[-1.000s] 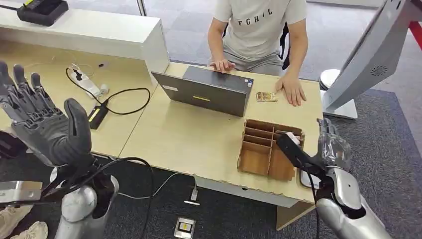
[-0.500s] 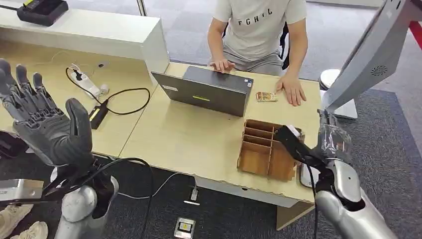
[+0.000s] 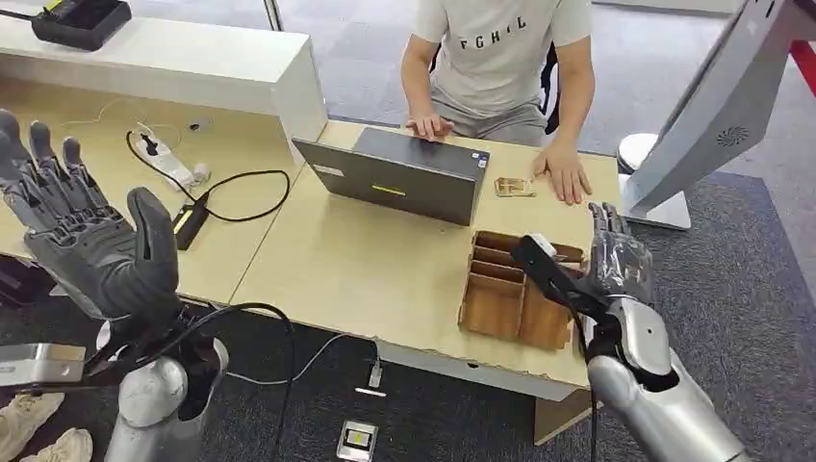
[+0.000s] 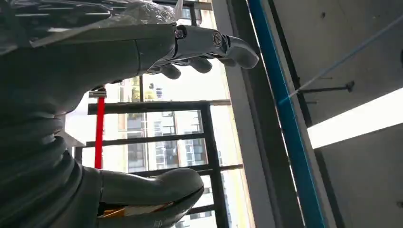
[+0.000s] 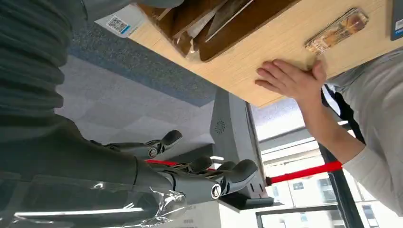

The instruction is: Pass the card to the sensor for recognition and then transmit it.

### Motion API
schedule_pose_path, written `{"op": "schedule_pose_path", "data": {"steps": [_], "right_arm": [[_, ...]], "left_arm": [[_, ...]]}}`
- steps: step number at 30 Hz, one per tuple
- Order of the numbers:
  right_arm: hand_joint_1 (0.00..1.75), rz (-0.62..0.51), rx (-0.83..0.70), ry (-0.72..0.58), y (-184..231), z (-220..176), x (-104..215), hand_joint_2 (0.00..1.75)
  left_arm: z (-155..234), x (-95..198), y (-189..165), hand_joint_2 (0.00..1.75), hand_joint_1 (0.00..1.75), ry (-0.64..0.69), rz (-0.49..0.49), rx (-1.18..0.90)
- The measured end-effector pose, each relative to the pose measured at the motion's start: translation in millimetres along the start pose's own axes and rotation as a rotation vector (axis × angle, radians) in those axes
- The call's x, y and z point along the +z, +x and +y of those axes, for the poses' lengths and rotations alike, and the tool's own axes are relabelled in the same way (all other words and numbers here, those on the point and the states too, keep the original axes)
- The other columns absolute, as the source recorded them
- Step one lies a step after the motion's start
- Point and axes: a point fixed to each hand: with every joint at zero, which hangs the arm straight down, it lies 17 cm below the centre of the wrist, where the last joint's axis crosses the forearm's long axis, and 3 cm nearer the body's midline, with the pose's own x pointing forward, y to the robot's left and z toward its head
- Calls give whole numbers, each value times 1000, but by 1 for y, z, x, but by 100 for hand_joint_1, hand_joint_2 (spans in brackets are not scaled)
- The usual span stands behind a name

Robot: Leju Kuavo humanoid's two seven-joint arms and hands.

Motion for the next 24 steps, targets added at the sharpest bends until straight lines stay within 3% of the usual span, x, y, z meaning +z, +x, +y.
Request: {"op": "schedule_pose_path", "data": {"steps": [16, 20, 24], "right_arm": [[0, 31, 21, 46, 16, 23, -16, 175], [33, 29, 30, 59, 20, 30, -17, 175], [37, 37, 39, 66, 19, 34, -17, 175]], "left_arm": [[0, -3, 7, 175, 0, -2, -30, -10], [0, -3, 8, 175, 0, -2, -36, -12], [1, -3, 8, 175, 0, 0, -38, -16]]}}
